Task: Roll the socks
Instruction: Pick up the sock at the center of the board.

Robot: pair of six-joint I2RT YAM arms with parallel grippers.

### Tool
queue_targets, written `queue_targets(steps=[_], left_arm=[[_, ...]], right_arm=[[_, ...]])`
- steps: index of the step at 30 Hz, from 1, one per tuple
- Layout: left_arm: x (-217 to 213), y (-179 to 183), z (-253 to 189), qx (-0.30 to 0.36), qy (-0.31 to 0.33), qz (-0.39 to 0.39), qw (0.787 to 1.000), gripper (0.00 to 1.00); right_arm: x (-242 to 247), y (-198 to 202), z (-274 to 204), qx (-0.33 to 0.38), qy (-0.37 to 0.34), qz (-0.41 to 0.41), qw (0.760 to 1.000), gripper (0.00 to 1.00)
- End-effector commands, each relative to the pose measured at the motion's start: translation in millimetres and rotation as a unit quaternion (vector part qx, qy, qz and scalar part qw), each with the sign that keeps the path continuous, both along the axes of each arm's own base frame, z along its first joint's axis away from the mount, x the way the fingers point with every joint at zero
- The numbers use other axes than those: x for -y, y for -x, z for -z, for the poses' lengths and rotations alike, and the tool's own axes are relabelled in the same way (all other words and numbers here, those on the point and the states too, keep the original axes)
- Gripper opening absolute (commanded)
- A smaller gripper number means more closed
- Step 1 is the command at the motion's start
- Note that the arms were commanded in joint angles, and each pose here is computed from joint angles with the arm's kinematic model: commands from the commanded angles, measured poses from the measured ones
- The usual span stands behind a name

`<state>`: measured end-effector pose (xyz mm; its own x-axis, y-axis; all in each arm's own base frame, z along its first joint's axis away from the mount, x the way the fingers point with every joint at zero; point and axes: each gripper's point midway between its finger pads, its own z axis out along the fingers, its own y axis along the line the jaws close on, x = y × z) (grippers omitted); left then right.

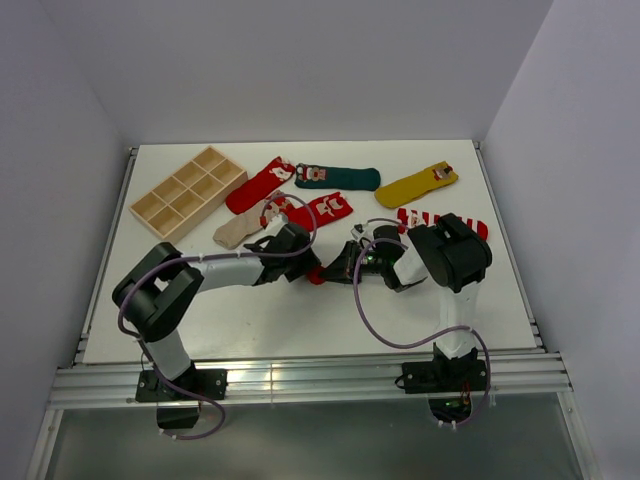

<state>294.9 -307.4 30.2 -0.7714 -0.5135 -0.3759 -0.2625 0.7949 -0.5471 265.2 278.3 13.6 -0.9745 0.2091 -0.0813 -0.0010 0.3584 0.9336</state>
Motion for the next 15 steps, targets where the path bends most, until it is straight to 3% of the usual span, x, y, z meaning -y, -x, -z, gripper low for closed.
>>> queue_targets(steps=[1,7,15], left_arm=[[-29,30,50,-0.069,-0.093,0.012,0.993,0.55],[-30,35,62,-0.092,-0.11,0.021,0.989,0.29],[-31,37,67,-0.11,-0.133,0.033,0.984,0.0]], right_arm=[[15,13,46,-0.091,0.056,0.038,0.994,0.0],[17,11,47,-0.092,0.06,0.048,0.993,0.06],[31,7,26,-0.028,0.114,0.058,0.991,0.44]])
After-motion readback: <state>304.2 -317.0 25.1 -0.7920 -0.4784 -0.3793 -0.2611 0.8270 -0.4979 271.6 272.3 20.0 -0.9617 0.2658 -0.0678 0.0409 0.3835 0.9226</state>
